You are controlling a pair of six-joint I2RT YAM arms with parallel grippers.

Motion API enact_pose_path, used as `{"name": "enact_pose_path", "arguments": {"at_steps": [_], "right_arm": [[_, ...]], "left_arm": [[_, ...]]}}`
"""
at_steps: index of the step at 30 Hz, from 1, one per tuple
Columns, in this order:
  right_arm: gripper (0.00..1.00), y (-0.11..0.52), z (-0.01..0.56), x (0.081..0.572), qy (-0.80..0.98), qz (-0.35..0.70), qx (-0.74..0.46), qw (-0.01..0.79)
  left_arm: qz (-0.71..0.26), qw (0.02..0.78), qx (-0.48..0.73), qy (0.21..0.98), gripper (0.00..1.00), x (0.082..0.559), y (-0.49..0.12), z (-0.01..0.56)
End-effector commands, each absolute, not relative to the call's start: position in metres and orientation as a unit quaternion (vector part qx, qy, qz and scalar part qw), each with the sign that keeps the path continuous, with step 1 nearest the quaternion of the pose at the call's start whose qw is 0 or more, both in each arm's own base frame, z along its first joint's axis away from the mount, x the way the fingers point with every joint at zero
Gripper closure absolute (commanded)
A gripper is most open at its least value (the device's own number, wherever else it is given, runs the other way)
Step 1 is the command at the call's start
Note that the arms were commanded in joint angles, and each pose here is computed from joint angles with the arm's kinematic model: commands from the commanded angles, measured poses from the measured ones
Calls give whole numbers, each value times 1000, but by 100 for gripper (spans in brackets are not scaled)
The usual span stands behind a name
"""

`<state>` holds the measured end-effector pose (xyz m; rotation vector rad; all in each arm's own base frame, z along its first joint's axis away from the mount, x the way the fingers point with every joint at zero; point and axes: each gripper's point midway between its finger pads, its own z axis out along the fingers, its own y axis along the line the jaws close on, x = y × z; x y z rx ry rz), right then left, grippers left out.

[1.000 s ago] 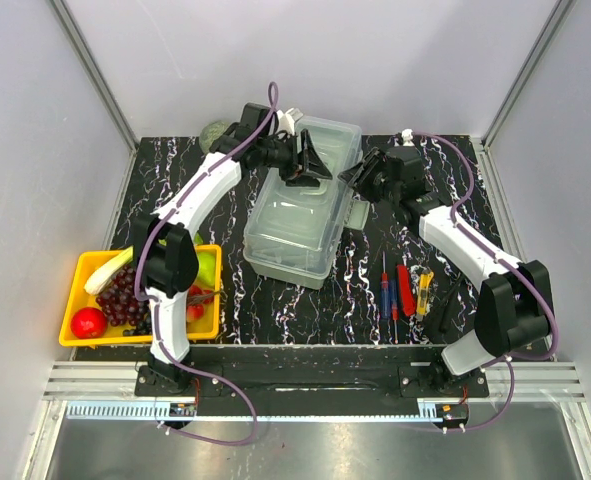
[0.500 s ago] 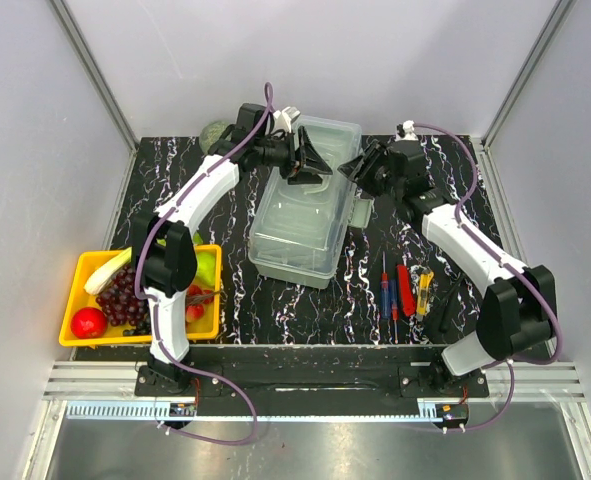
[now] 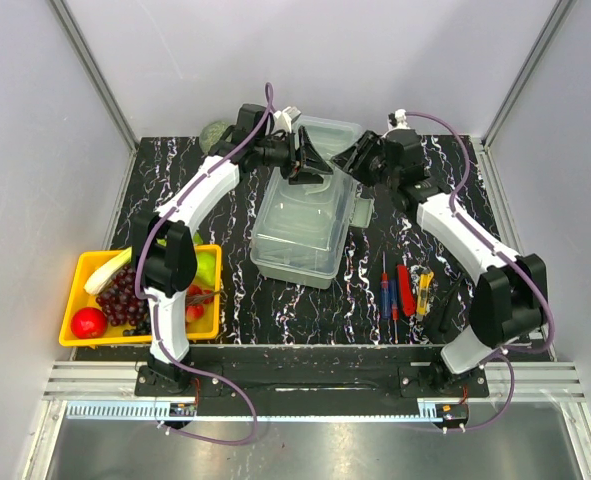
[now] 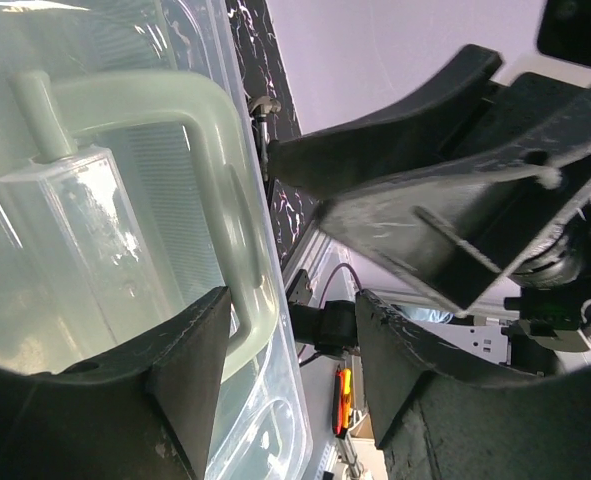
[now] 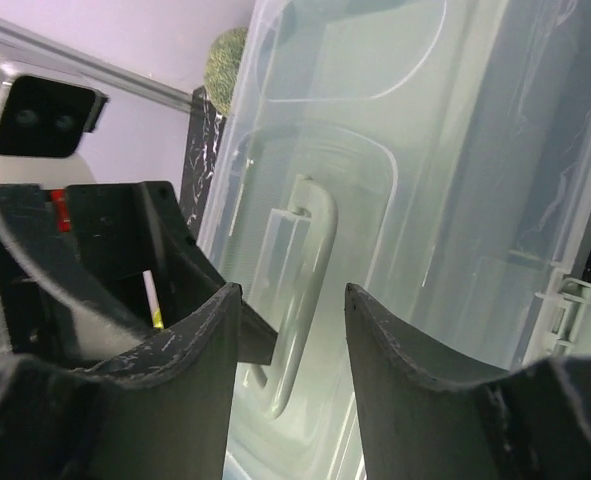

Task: Pack the tool kit

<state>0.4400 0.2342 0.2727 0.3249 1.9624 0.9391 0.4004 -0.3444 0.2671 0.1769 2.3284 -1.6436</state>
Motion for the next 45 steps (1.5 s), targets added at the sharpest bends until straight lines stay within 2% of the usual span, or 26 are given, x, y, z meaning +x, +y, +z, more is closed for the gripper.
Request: {"name": "enact_pose_path", "arguments": {"at_steps": [1,11,16,20,24,32,34,38,41,45], "right_arm": [[49,255,270,443,798,411,111,426],[51,266,261,446,802,427,104,404],[57,275,263,447,800,447,89,391],[66,276,262,448,801,447,90,388],[73,274,262,450,805,438,94,389],[80,271,266,453,809,428,99,391],[80,271,268,454,811,425,100,390],[67,271,270,454,814,422,108,384],[61,271,274,453,813,425,110,381],[58,273,272,452,818,426,109,371]], "left_arm": [[-602,171,110,772,44,383,-349,311],[-602,173,111,771,44,382,-348,313],[-598,178,111,774,44,382,-345,312],[-585,189,108,781,45,385,-341,311],[-539,219,110,806,44,392,-332,308],[-402,300,129,855,41,404,-305,297],[-352,330,155,862,38,404,-302,292],[-265,369,202,868,34,405,-299,277],[-241,374,213,870,32,403,-301,271],[-237,405,215,856,27,404,-304,286]]}}
